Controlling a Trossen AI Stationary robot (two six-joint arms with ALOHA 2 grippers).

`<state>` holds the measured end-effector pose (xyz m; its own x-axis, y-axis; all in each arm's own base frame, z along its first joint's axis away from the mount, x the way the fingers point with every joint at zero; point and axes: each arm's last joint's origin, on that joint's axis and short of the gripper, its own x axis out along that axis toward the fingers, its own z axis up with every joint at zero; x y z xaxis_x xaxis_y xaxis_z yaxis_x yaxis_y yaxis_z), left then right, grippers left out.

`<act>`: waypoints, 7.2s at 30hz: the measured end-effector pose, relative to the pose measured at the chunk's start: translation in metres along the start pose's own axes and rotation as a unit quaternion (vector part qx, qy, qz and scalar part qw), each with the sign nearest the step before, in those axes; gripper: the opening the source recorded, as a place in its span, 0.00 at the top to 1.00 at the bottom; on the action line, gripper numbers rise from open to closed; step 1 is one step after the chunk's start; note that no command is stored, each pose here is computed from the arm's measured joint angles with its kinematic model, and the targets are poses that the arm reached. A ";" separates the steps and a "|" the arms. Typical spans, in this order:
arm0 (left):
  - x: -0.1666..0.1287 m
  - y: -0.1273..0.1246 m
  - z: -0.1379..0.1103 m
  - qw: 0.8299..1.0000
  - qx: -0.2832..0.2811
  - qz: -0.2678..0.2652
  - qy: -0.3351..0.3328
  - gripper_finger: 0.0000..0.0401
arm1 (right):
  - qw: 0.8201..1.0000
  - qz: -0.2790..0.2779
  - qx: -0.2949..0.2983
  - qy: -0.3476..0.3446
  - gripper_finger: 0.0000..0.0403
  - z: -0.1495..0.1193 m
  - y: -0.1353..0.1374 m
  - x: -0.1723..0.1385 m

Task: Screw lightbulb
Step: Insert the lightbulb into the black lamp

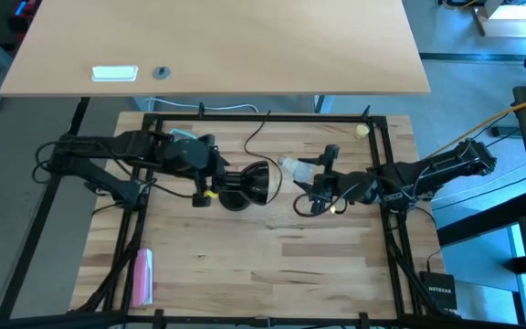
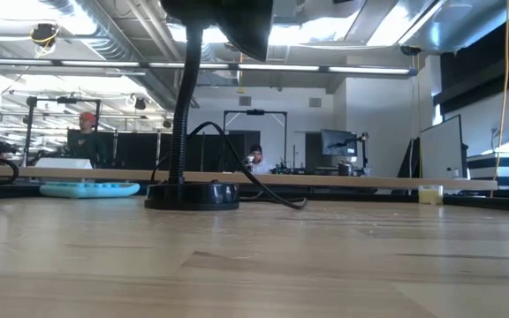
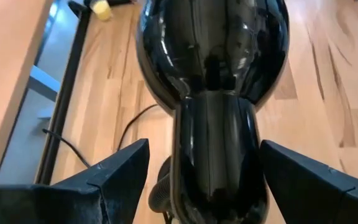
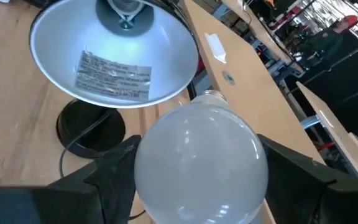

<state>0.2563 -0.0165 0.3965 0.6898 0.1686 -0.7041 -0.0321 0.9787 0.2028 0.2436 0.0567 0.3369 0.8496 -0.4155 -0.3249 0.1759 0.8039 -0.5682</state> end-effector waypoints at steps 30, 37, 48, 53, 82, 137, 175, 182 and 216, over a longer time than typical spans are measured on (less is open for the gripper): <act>-0.018 0.005 0.012 0.997 -0.018 0.058 -0.048 0.02 | 1.000 -0.015 -0.020 0.012 0.30 -0.002 0.000 0.000; -0.019 -0.004 0.011 0.998 -0.019 0.044 -0.045 0.01 | 0.999 -0.011 -0.018 0.025 0.30 -0.005 0.001 0.000; 0.002 -0.018 0.002 0.999 0.029 0.032 0.000 0.02 | 1.000 -0.001 -0.009 0.029 0.30 -0.006 0.001 -0.002; 0.019 -0.020 -0.001 0.997 0.040 0.036 0.046 0.02 | 1.000 0.013 0.003 0.025 0.30 -0.006 0.002 -0.002; 0.025 -0.017 -0.014 0.964 0.219 0.056 0.136 0.40 | 0.973 0.021 -0.015 -0.228 0.30 -0.051 0.068 0.059; 0.030 -0.017 -0.017 0.909 0.390 0.040 0.144 0.38 | 0.965 0.008 -0.084 -0.248 0.30 0.000 0.073 0.100; 0.038 -0.017 -0.012 0.939 0.320 0.061 0.108 0.37 | 0.977 -0.064 -0.035 -0.201 0.30 -0.003 0.083 0.135; 0.036 -0.021 -0.013 0.944 0.309 0.052 0.106 0.37 | 0.975 -0.047 -0.025 -0.214 0.30 -0.009 0.070 0.146; 0.037 -0.023 -0.013 0.956 0.277 0.013 0.096 0.38 | 0.908 -0.089 -0.333 -0.238 0.30 -0.013 0.056 0.155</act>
<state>0.2729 -0.0312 0.3570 0.5461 0.2619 -0.7958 0.3777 0.7709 0.5129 0.3784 0.0321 0.2453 0.9836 -0.1562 0.0905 0.1268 0.2409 -0.9622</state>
